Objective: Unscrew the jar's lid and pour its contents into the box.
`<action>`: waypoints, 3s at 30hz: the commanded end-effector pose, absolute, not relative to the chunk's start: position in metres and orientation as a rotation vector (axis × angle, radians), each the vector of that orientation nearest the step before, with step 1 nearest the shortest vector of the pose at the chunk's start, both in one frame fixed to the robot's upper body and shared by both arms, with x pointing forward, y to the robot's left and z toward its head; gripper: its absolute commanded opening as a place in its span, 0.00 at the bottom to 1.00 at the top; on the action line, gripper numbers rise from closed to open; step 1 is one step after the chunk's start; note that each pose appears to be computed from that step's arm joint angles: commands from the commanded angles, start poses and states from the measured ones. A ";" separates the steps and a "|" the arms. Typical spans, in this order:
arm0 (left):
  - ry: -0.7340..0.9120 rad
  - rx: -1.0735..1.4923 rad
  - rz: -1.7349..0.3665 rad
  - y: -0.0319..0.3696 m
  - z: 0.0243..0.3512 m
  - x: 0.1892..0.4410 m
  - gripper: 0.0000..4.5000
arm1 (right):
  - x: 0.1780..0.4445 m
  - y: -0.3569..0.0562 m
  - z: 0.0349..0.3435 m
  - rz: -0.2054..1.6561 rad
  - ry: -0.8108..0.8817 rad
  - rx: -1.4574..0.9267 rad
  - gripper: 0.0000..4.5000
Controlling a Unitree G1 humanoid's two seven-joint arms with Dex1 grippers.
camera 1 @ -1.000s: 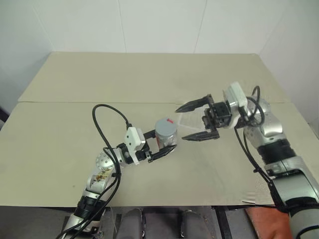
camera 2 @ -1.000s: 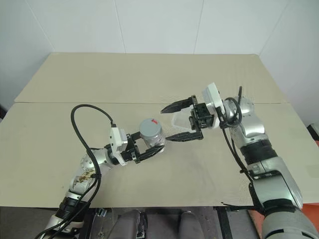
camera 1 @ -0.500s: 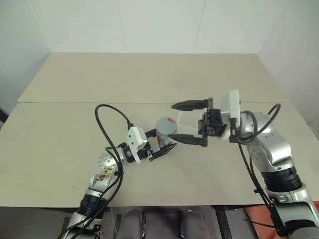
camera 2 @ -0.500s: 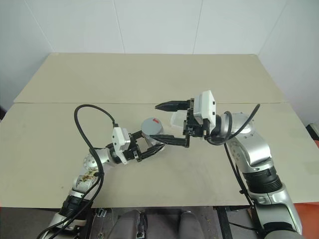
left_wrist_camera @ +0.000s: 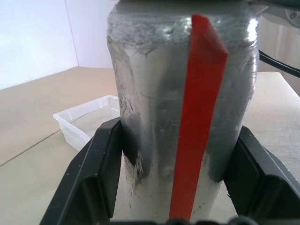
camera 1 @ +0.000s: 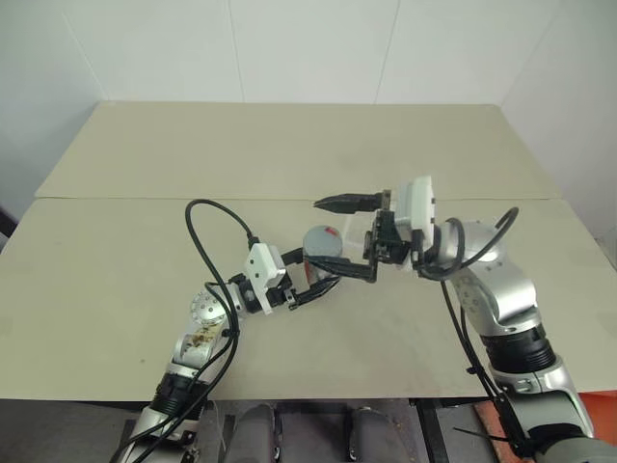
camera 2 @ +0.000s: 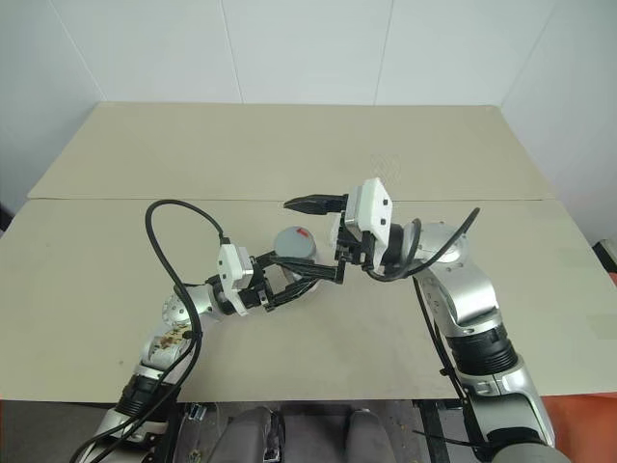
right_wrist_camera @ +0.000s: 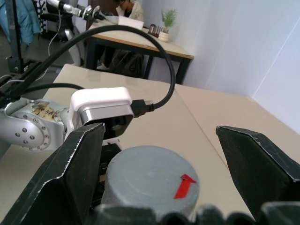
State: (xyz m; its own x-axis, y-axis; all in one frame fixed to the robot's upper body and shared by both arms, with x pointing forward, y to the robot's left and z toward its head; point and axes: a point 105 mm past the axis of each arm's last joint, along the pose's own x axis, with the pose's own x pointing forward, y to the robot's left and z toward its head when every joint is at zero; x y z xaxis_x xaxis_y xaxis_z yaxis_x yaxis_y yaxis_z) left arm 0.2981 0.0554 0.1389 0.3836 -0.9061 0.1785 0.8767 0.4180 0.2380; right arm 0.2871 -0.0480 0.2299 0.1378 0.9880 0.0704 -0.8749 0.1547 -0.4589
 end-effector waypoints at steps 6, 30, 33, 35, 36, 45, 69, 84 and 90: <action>-0.361 0.125 -1.147 0.053 0.150 0.293 0.61 | 0.289 -0.046 0.244 1.368 -0.452 -0.359 0.98; -0.360 0.120 -1.147 0.056 0.148 0.295 0.61 | 0.289 -0.074 0.240 1.321 -0.415 -0.403 0.98; -0.362 0.121 -1.147 0.056 0.148 0.296 0.61 | 0.289 -0.077 0.238 1.320 -0.413 -0.414 0.98; -0.362 0.123 -1.147 0.057 0.148 0.296 0.61 | 0.289 -0.080 0.237 1.316 -0.409 -0.416 0.98; -0.362 0.123 -1.147 0.057 0.148 0.296 0.61 | 0.289 -0.080 0.237 1.312 -0.408 -0.419 0.98; -0.361 0.125 -1.151 0.057 0.147 0.297 0.61 | 0.293 -0.089 0.240 1.278 -0.405 -0.424 0.98; -0.360 0.125 -1.151 0.056 0.146 0.296 0.61 | 0.271 -0.061 0.246 1.395 -0.478 -0.362 0.98; -0.369 0.129 -1.147 0.056 0.147 0.297 0.61 | 0.289 -0.044 0.239 1.364 -0.465 -0.386 0.98; -0.367 0.127 -1.148 0.056 0.146 0.296 0.61 | 0.291 -0.048 0.240 1.343 -0.464 -0.381 0.98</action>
